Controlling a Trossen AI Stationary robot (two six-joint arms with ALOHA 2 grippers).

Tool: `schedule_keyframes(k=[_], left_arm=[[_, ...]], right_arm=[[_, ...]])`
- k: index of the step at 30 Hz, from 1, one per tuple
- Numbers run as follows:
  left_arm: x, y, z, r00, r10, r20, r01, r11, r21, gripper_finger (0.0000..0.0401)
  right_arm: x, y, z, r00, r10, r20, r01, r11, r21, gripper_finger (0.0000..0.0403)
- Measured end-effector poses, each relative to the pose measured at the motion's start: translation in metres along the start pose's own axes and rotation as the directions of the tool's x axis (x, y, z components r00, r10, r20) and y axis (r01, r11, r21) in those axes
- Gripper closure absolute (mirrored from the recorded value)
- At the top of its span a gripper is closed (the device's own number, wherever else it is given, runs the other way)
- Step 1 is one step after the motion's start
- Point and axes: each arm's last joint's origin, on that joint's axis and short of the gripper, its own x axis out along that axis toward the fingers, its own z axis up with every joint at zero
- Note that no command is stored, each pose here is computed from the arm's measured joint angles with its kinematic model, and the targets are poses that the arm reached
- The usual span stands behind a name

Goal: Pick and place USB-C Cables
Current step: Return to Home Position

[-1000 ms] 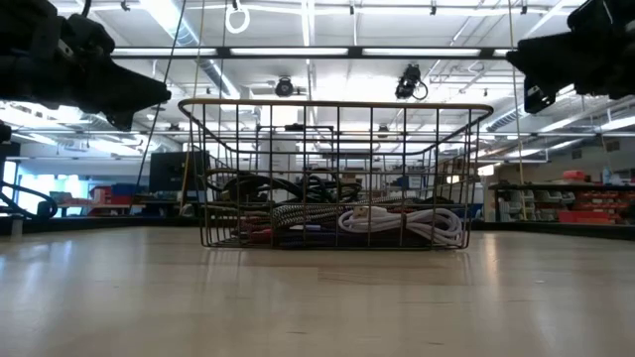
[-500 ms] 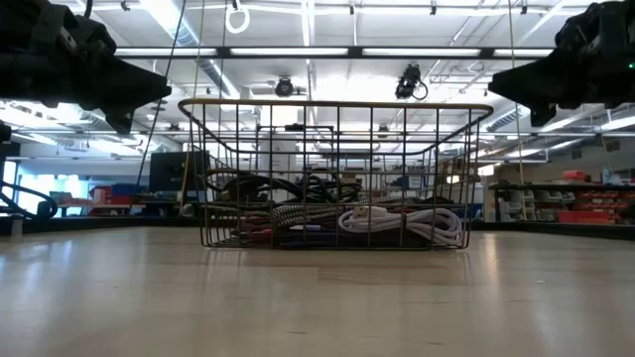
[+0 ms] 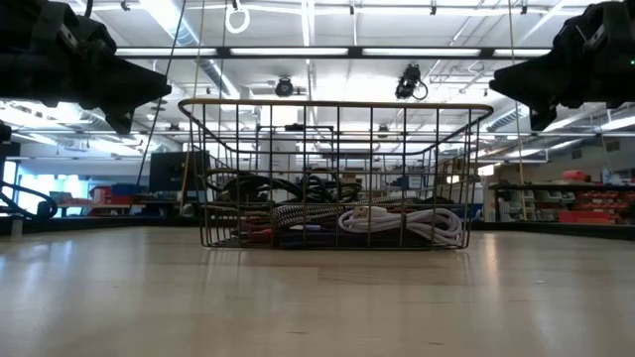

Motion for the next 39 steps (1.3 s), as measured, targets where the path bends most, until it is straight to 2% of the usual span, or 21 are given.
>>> schedule_keyframes(k=[3,12,15,18,28,39], left_arm=[[0.000,0.000,0.000,1.000,0.000,0.001,0.000,1.000,-0.010,0.0312],[0.000,0.000,0.000,1.000,0.000,0.000,0.000,0.999,0.053,0.0314],[0.000,0.000,-0.001,1.000,-0.009,-0.011,0.010,0.995,0.096,0.0336],[0.000,0.000,-0.004,0.998,-0.026,-0.054,0.033,0.988,0.149,0.0384],[0.000,0.000,-0.006,0.995,-0.044,-0.085,0.057,0.986,0.155,0.0398],[0.005,0.001,-0.014,0.984,-0.026,-0.178,0.054,0.986,0.155,0.0397]], right_arm=[[0.000,0.000,-0.002,1.000,0.003,-0.022,-0.005,0.996,-0.090,0.0310],[0.000,-0.001,-0.005,0.998,-0.005,-0.055,-0.004,0.986,-0.167,0.0331],[0.000,-0.001,-0.005,0.998,-0.005,-0.056,-0.005,0.984,-0.178,0.0359],[0.000,-0.001,-0.005,0.998,-0.005,-0.056,-0.007,0.978,-0.207,0.0394],[0.001,-0.001,-0.007,0.997,-0.009,-0.071,-0.008,0.972,-0.236,0.0400],[0.006,-0.001,-0.017,0.984,-0.034,-0.172,-0.012,0.965,-0.260,0.0401]])
